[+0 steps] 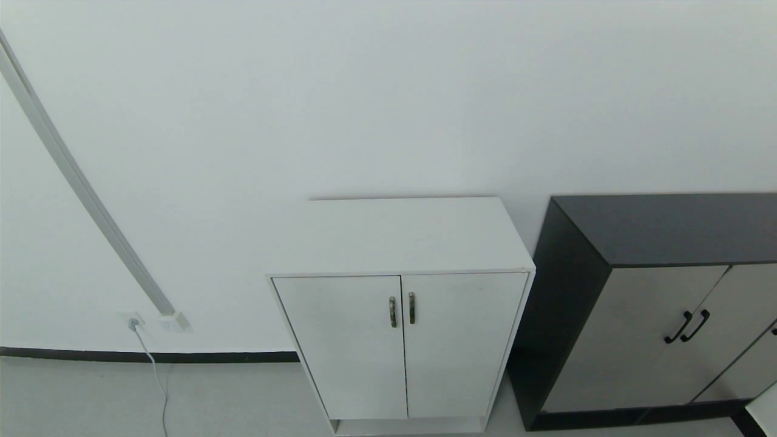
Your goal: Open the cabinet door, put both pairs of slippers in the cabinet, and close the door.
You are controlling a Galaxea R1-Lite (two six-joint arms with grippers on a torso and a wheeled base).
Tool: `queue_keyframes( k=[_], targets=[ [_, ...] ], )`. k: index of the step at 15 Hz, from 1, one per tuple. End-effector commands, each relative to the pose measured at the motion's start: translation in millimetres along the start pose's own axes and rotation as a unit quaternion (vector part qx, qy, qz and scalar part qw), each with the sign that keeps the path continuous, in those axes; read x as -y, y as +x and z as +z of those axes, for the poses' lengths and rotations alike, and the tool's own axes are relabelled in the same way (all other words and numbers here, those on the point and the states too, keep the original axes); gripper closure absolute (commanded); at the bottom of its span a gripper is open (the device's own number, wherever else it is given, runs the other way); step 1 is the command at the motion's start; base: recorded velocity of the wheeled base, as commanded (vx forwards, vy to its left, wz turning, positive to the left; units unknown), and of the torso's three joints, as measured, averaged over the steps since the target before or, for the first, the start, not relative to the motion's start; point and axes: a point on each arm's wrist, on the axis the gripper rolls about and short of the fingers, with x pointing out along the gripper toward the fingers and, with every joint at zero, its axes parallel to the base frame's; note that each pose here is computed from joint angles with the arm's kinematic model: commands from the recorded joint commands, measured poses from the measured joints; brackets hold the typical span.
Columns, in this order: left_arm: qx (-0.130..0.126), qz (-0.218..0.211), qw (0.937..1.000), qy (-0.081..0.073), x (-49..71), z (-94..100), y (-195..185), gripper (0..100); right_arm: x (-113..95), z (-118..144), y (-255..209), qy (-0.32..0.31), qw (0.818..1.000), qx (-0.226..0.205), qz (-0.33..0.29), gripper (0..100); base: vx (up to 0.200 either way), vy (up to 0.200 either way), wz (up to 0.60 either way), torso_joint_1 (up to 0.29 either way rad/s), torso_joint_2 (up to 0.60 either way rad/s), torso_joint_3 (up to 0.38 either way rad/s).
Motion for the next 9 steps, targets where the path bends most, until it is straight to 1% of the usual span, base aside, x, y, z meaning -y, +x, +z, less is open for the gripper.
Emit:
queue_keyframes(
  k=[1, 2, 3, 9],
  targets=[
    [0.000, 0.000, 1.0000, 0.000, 0.0, 0.0, 0.0, 100, 0.6, -1.2, -4.5, 0.014, 0.999, 0.031, 0.005, 100, 0.000, 0.000, 0.00, 0.000, 0.00, 0.000],
    [0.000, 0.000, 1.0000, 0.000, 0.0, 0.0, 0.0, 100, 0.7, -1.1, -4.6, 0.033, 0.999, 0.033, 0.008, 100, 0.000, 0.000, 0.00, 0.000, 0.00, 0.000],
    [0.000, -0.001, 1.0000, 0.000, 0.0, 0.0, 0.0, 100, 0.9, -1.0, -4.6, 0.035, 0.999, 0.034, 0.005, 100, 0.000, 0.000, 0.00, 0.000, 0.00, 0.000],
    [0.000, -0.001, 1.0000, 0.000, 0.1, 0.0, 0.0, 100, 0.9, -0.8, -4.6, 0.034, 0.999, 0.034, 0.005, 100, 0.000, 0.000, 0.00, 0.000, 0.00, 0.000]
  ],
)
